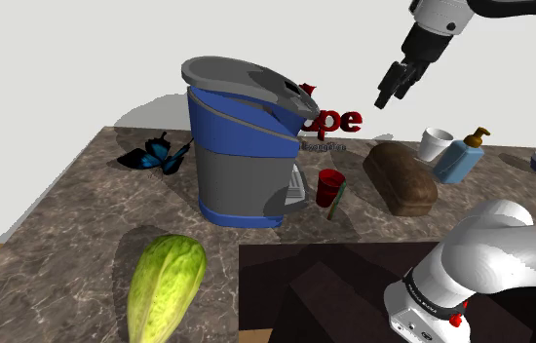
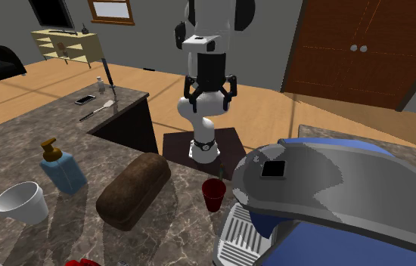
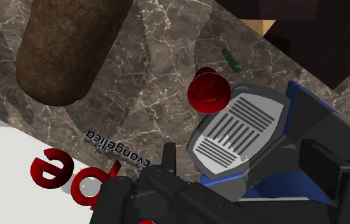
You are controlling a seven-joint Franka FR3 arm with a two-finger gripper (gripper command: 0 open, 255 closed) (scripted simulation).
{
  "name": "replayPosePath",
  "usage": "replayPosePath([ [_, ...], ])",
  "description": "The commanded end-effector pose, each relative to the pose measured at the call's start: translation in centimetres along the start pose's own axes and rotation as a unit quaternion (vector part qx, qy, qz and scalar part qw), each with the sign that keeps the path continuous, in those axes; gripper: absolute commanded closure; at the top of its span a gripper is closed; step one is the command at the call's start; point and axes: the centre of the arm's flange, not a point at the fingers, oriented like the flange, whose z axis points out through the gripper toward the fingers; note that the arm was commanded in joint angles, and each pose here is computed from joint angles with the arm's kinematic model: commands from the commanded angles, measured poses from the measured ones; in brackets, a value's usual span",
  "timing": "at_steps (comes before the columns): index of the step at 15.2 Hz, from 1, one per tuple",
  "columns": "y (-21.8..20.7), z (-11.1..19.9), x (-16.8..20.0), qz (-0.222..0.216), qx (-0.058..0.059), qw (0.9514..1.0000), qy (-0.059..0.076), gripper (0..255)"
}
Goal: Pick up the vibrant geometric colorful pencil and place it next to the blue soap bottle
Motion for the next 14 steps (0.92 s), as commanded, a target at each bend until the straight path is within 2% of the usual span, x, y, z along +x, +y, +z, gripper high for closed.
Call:
replayPosePath([
  [1,0.0,0.0,0.0,0.0,0.0,1.0,0.0,0],
  [14,-4.4,16.3,-2.6,-0.025,0.011,0.9996,-0.005,0],
])
